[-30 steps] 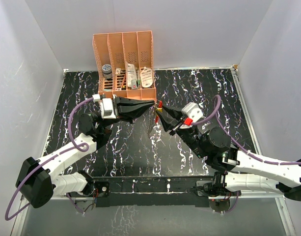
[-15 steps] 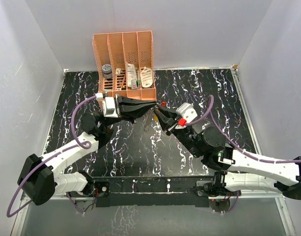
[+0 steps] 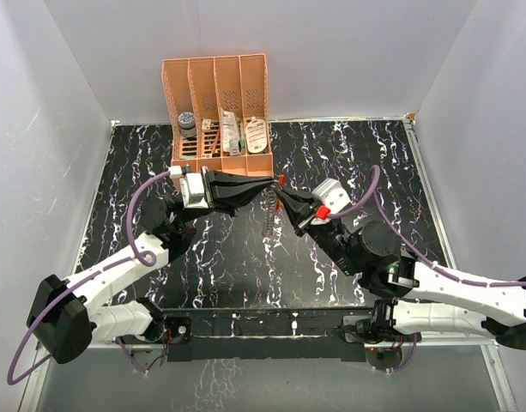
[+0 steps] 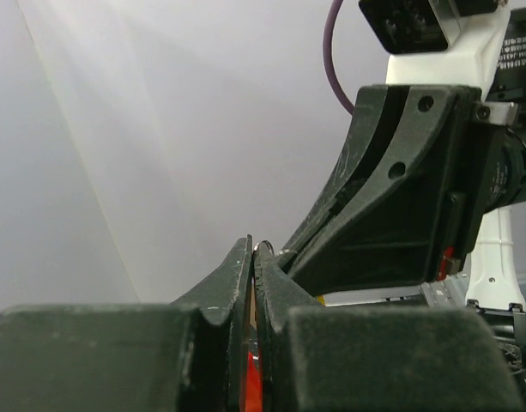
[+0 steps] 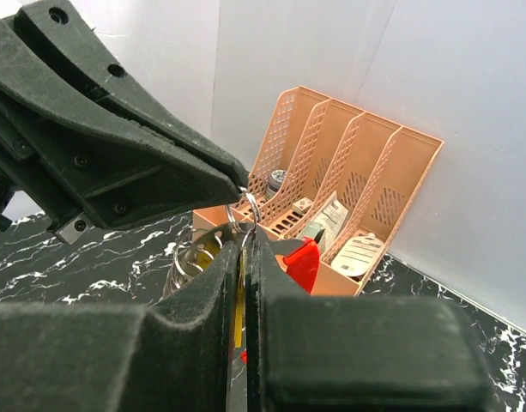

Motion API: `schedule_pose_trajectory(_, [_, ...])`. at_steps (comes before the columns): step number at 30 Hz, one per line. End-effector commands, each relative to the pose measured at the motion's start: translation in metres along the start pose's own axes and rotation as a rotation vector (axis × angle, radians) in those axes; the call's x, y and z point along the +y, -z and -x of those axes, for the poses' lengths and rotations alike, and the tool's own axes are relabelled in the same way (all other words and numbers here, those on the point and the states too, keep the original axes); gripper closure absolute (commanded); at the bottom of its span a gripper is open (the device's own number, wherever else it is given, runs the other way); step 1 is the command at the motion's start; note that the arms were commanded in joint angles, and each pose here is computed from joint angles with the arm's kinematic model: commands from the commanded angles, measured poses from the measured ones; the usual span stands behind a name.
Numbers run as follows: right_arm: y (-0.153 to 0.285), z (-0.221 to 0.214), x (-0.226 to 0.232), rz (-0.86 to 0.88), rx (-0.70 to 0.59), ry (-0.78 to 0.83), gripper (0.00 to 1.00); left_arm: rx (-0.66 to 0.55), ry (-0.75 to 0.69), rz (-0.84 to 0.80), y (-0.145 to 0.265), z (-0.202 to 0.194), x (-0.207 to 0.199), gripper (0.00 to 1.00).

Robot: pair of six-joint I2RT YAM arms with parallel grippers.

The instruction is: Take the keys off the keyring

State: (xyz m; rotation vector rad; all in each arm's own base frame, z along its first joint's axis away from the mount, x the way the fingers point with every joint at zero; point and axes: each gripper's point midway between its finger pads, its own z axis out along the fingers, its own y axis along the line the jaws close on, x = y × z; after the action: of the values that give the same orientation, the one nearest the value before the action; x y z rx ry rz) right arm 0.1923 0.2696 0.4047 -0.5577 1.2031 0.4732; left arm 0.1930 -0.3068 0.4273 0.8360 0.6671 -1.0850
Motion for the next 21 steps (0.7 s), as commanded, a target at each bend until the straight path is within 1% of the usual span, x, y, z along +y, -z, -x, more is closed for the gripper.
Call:
schedule_pose_trajectory(1, [0.0070, 0.0341, -0.0244, -0.073, -0.041, -0.038, 1.00, -0.066, -0.101, 0.022, -0.0019, 0.0307, 0.0021, 1.00])
schedule_pose_trajectory(9, [0.0039, 0.0317, -0.0274, -0.087, 0.013, 0.007, 1.00, -0.063, -0.106, 0.029, -0.0010, 0.0305, 0.0028, 1.00])
schedule_pose_trajectory(18, [0.0040, 0.0329, -0.0289, -0.090, 0.018, 0.016, 1.00, -0.043, -0.124, 0.047, 0.0007, 0.0279, 0.0060, 1.00])
schedule_pose_trajectory(21, [0.0047, 0.0343, -0.0315, -0.096, 0.030, 0.026, 1.00, -0.016, -0.127, 0.055, 0.0011, 0.0234, 0.0085, 1.00])
